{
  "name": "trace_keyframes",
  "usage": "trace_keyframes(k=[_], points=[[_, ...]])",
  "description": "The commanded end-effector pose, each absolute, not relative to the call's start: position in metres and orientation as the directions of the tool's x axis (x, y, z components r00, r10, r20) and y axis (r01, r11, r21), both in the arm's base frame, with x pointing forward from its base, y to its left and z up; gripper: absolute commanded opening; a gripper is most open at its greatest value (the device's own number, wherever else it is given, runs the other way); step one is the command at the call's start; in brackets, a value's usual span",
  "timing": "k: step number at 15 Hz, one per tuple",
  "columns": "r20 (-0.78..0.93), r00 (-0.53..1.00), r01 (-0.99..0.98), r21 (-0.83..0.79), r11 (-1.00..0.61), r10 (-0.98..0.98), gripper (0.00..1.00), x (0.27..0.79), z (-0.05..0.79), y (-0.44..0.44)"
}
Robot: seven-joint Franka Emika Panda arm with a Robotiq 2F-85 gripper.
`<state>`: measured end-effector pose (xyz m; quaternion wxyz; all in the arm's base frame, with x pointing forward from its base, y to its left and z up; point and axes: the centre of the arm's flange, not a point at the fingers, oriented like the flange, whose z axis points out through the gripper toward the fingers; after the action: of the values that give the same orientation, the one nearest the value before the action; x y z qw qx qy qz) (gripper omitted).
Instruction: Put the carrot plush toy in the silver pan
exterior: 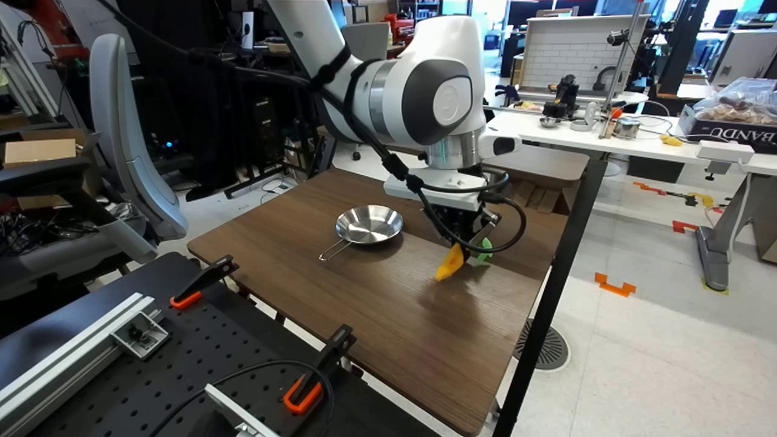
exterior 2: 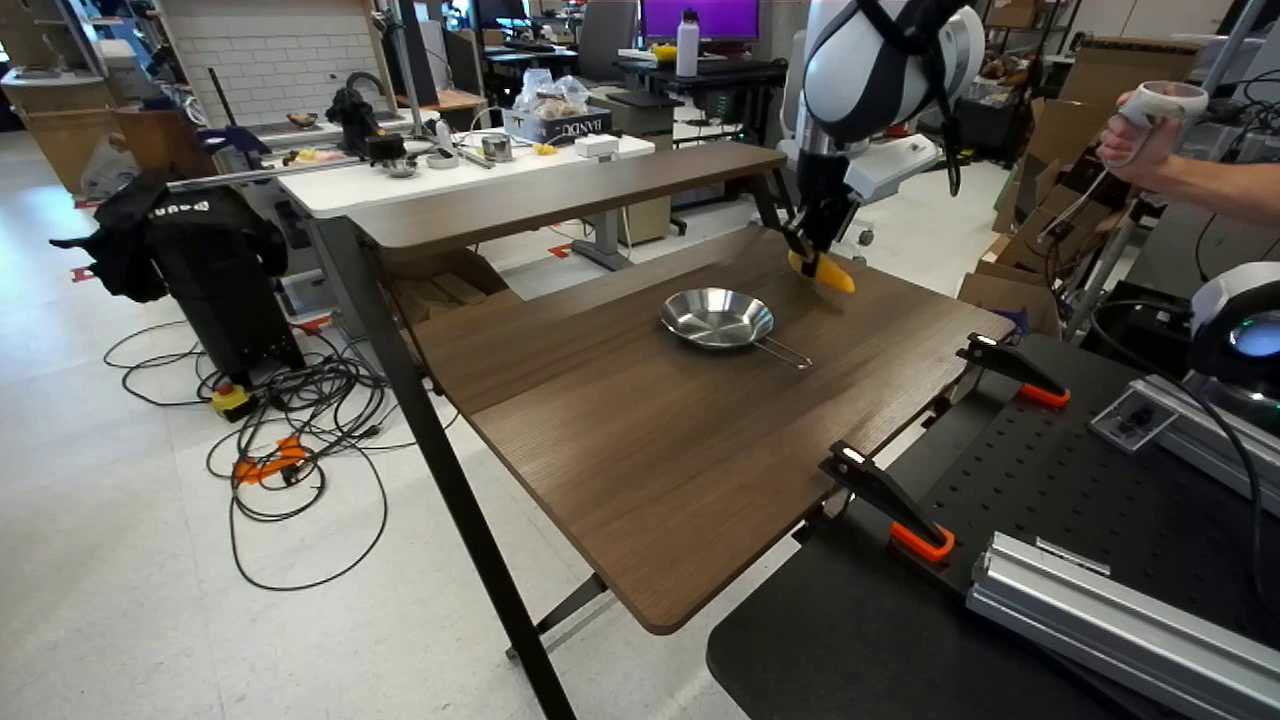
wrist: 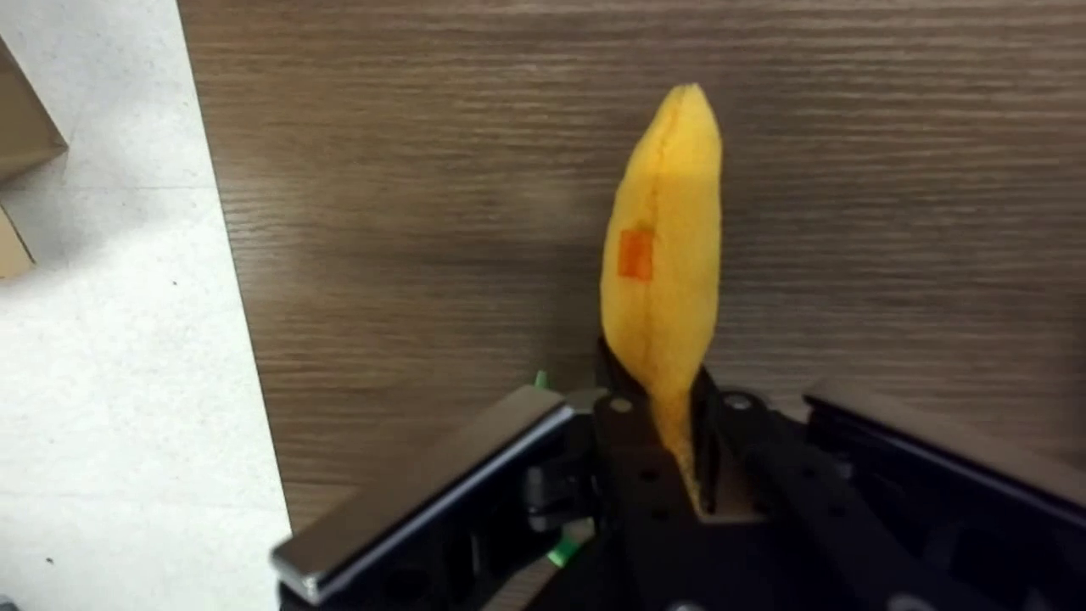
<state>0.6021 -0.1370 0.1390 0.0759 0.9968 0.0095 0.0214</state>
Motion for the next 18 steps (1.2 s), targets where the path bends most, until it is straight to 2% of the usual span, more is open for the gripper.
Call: trace_keyframes(k=[1, 11, 18], points=[[0.088, 0.995, 0.04, 0.147, -0.988, 0.053, 0.03, 0.599, 0.172, -0.118], [0.15, 0.976, 0.14, 0.119, -0.983, 0.157, 0.03, 0.602, 0.233, -0.035], [0.146, 0.96, 0.227, 0.099, -0.969, 0.24, 0.03, 0.598, 0.231, 0.02]])
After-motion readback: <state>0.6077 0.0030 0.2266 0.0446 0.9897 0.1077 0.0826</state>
